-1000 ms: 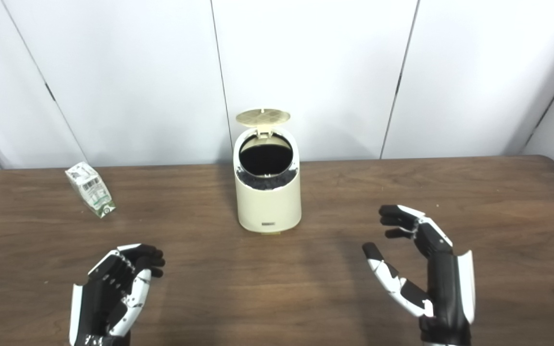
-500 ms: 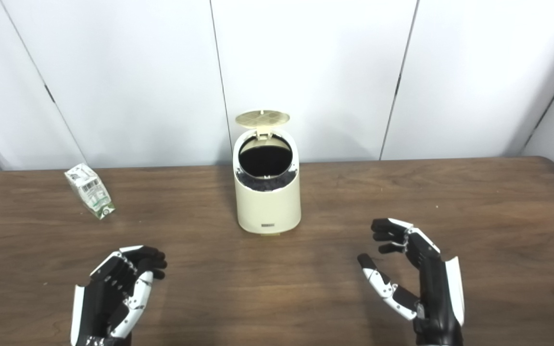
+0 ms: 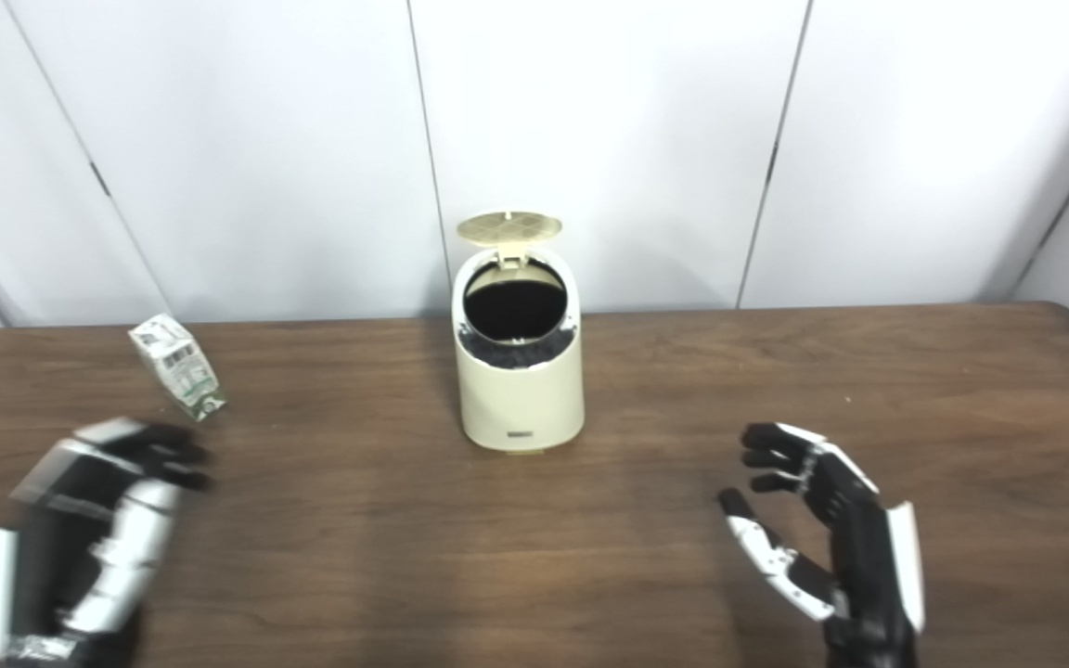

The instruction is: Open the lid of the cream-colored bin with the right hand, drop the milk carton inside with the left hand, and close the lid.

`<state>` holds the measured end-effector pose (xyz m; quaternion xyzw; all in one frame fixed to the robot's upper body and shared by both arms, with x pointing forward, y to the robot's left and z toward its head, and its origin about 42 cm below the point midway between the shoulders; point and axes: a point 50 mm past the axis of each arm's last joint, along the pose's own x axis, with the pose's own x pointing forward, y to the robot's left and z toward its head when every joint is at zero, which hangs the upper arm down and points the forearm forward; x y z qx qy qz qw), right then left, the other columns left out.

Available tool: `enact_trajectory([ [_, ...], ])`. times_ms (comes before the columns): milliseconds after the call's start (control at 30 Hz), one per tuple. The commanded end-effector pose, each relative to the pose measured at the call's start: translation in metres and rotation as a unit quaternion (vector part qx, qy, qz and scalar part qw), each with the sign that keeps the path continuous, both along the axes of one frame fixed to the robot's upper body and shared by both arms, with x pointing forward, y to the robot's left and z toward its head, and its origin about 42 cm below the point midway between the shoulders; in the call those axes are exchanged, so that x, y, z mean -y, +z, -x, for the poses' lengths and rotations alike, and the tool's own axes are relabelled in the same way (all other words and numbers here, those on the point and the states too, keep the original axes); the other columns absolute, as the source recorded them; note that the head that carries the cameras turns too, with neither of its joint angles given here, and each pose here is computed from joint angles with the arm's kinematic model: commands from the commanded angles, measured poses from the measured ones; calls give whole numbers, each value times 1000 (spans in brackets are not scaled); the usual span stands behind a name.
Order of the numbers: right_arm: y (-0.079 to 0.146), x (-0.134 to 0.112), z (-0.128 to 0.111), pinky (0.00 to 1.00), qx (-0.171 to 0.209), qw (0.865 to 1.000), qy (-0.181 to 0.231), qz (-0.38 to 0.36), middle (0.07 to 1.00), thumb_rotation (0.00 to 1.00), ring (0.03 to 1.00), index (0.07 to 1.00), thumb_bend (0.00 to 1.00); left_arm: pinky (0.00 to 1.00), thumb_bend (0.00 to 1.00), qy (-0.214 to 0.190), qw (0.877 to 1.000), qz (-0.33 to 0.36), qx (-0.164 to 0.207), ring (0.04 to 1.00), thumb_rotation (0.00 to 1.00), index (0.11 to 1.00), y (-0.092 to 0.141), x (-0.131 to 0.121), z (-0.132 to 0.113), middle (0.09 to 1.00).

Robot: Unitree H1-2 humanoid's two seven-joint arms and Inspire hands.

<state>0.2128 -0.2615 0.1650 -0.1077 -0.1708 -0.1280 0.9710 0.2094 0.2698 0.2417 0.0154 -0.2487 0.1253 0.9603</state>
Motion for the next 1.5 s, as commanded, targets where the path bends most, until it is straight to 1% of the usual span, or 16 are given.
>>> enact_trajectory([
  [0,-2,5,18,605,-3,1000,-3,-11,699,188,690,676,246,579,583,9,999,-41,26,677,189,724,28,-19,-8,702],
  [33,-2,10,18,622,-1,1000,-1,-14,706,149,700,685,234,644,653,16,998,-50,21,733,224,779,31,-22,-12,749],
  [133,-3,22,17,633,1,1000,5,-19,713,95,707,693,215,734,729,53,995,-81,-3,806,289,848,39,-38,-31,810],
  [200,-3,29,15,628,4,1000,4,-10,717,70,709,695,200,760,741,67,995,-68,-15,822,293,874,43,-44,-42,829],
  [233,-4,32,15,610,7,1000,-2,-5,710,72,699,688,196,770,735,67,996,-58,-19,823,286,888,45,-45,-47,833],
  [300,-5,39,13,578,11,1000,-12,-5,696,134,678,673,200,796,748,64,997,-37,-23,825,287,897,50,-43,-56,835],
  [367,-7,44,11,587,12,1000,-19,-6,693,240,682,668,210,797,712,71,996,-37,-33,828,268,908,53,-41,-67,849],
  [400,-8,46,10,592,13,1000,-20,-7,694,263,684,668,213,798,708,81,995,-44,-42,832,283,910,54,-41,-72,856],
  [467,-11,50,8,594,16,1000,-19,-12,697,286,686,669,219,737,730,107,990,-65,-64,816,338,905,55,-41,-82,855],
  [633,-18,59,3,592,26,999,-16,-10,696,284,686,666,221,717,738,117,981,-115,-108,832,409,943,51,-46,-109,866],
  [733,-22,63,1,586,34,999,-17,-13,696,267,683,666,232,779,808,123,973,-136,-143,870,438,934,41,-52,-129,887],
  [867,-24,63,0,581,34,999,-18,-14,691,236,676,661,224,812,880,124,968,-144,-163,888,472,941,33,-61,-143,898],
  [1067,-30,67,-3,589,30,999,-18,-11,693,246,682,661,231,835,984,126,964,-162,-170,909,521,950,24,-75,-153,914],
  [1200,-32,66,-5,587,30,999,-18,-10,690,239,680,660,223,837,996,139,959,-190,-158,911,532,954,20,-87,-157,910],
  [1367,-34,66,-6,586,30,999,-13,-5,691,251,681,662,216,924,1000,149,957,-200,-146,948,500,971,19,-103,-158,932],
  [1467,-34,67,-7,580,30,999,-14,-9,691,234,679,662,221,930,1000,172,954,-210,-128,946,487,936,21,-113,-157,915],
])
